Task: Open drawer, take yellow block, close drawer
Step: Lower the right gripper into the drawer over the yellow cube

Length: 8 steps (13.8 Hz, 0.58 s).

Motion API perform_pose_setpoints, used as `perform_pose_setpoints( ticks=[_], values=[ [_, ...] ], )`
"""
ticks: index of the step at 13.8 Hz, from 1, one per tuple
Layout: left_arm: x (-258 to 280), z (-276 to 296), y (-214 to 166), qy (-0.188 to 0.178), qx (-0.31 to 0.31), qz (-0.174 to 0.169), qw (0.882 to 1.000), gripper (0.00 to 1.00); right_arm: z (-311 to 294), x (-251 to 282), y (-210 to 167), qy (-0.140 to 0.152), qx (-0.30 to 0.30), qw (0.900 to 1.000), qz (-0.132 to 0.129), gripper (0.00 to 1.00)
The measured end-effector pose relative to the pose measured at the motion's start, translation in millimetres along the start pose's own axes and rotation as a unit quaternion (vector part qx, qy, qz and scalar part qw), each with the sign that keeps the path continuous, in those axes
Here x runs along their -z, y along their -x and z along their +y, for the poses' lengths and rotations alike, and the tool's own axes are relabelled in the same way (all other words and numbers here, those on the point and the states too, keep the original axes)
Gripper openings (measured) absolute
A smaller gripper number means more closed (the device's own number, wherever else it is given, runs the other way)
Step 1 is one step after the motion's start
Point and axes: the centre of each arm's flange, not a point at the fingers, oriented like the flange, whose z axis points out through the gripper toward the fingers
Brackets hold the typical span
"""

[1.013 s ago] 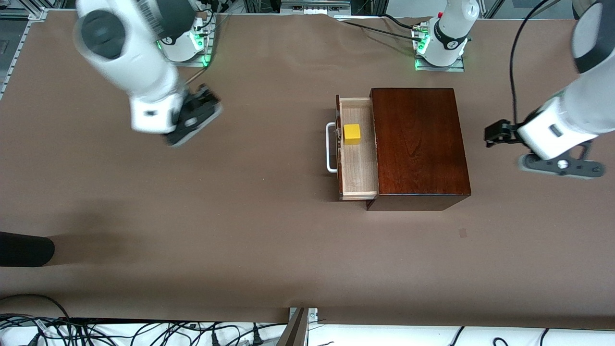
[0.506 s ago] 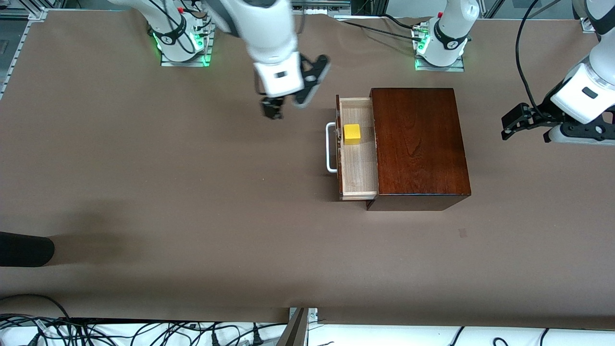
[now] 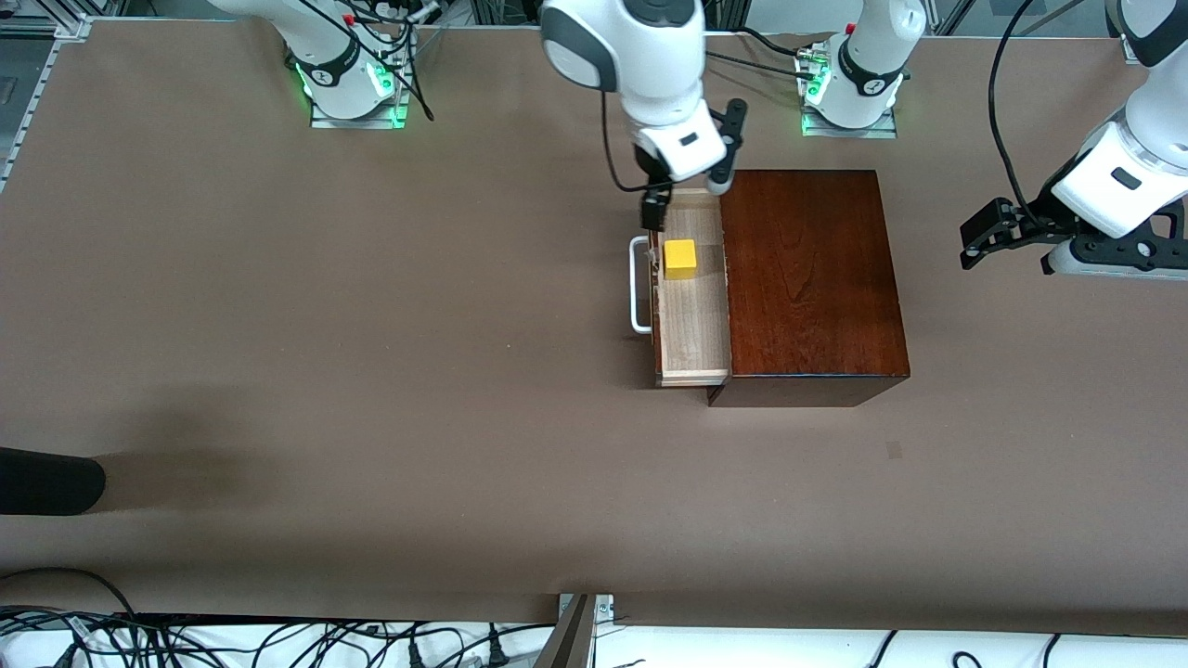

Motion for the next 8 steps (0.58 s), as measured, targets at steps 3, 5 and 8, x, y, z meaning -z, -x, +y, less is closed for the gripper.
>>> perform_pose_setpoints(
  ticks=[3, 5, 8],
  values=[
    [0.8, 2.9, 0.0, 0.000, -0.003, 0.001, 1.000, 1.00, 1.2, -26.0, -10.5, 0.015, 0.055, 0.998, -0.003, 1.00],
    [1.0, 3.9, 0.0, 0.000, -0.003, 0.001, 1.000, 1.00, 9.3, -37.0, -10.0, 0.018, 0.078, 0.997, -0.007, 1.00],
    [1.1, 4.0, 0.1, 0.000, -0.003, 0.001, 1.000, 1.00, 14.1, -58.5, -9.6, 0.020, 0.117, 0.993, -0.012, 1.00]
  ],
)
